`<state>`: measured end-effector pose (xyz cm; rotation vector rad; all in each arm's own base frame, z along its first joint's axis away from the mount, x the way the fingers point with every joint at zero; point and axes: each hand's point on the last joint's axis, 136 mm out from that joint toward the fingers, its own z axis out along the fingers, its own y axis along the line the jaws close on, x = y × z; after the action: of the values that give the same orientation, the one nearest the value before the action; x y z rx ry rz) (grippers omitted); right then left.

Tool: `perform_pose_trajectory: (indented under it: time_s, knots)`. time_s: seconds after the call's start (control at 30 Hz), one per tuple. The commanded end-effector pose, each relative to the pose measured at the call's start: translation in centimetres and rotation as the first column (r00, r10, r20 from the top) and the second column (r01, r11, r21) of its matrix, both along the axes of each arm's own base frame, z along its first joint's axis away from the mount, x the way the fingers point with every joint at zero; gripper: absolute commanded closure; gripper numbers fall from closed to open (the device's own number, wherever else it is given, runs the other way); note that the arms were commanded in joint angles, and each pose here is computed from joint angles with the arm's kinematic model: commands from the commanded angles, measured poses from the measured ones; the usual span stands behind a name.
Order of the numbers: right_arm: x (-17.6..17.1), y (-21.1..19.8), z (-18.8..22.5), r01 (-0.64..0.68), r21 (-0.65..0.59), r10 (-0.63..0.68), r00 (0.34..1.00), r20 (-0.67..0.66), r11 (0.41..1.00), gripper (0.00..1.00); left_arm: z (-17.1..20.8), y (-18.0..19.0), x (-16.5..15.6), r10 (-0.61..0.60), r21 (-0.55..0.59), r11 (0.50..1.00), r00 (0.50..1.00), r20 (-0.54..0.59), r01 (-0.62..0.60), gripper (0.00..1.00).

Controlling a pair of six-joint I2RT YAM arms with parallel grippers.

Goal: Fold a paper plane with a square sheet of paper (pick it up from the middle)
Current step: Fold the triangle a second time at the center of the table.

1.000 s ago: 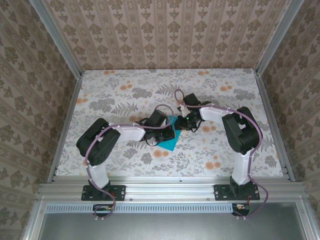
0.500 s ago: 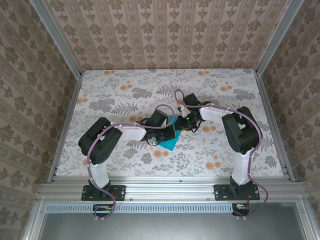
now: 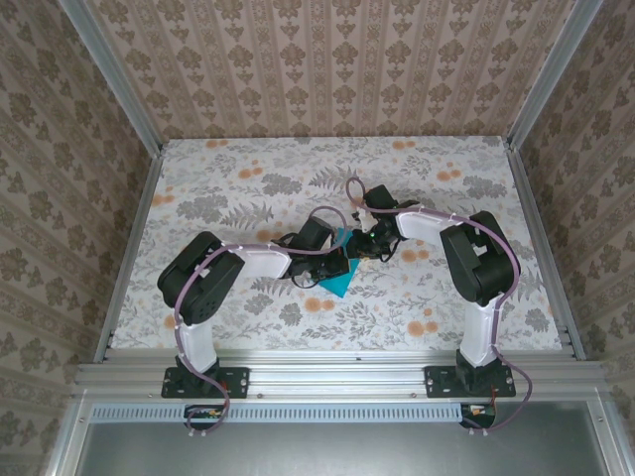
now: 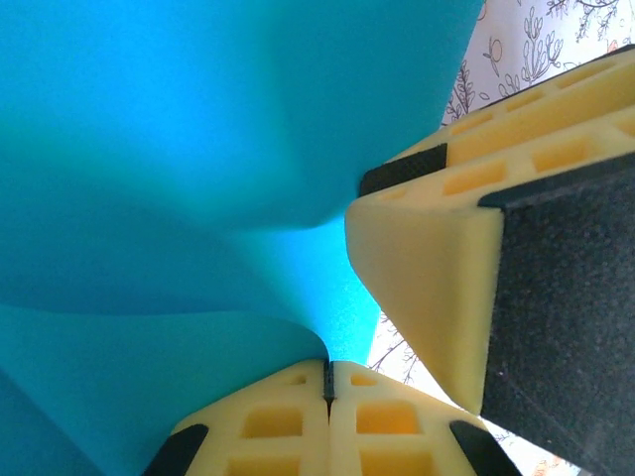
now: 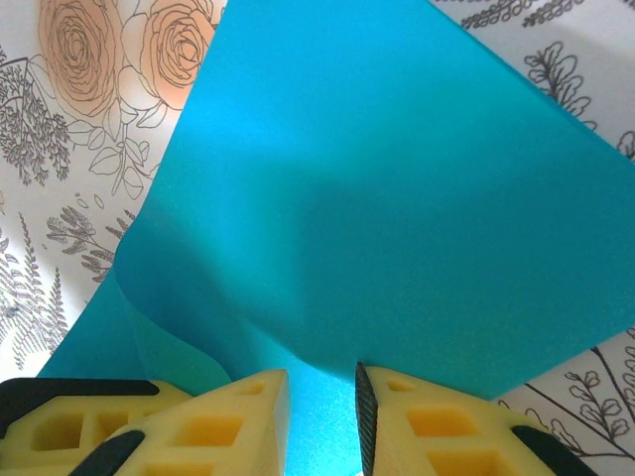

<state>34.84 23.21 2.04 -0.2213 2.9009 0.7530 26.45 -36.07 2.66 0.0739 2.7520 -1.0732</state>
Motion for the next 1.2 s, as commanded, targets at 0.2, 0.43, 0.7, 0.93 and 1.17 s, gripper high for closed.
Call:
perform_pose_trajectory:
  time_s: [0.2, 0.43, 0.7, 0.93, 1.17]
  knots:
    - [-0.2, -0.2, -0.5, -0.022, -0.036, 0.021, 1.000, -0.016, 0.999, 0.73, 0.9, -0.7, 1.0, -0.024, -0.023, 0.999, 0.999, 0.036, 0.025, 0.99]
    - [-0.3, -0.2, -0.5, -0.023, -0.040, 0.023, 1.000, -0.016, 0.999, 0.73, 0.3, -0.7, 0.9, -0.032, -0.017, 0.999, 0.999, 0.025, 0.033, 1.00]
    - [-0.3, -0.2, -0.4, -0.024, -0.039, 0.024, 1.000, -0.015, 0.999, 0.73, -1.0, -0.5, 0.7, -0.041, 0.005, 0.999, 0.999, 0.007, 0.041, 0.99]
    - [-0.3, -0.2, -0.3, -0.024, -0.036, 0.024, 1.000, -0.014, 0.999, 0.73, -1.8, -0.4, 0.6, -0.050, 0.023, 0.998, 0.999, -0.002, 0.050, 0.95]
    - [-0.1, 0.0, 0.0, -0.019, -0.024, 0.018, 1.000, -0.009, 1.000, 0.73, -1.9, -0.5, 0.5, -0.057, 0.017, 0.998, 0.998, 0.004, 0.057, 0.80]
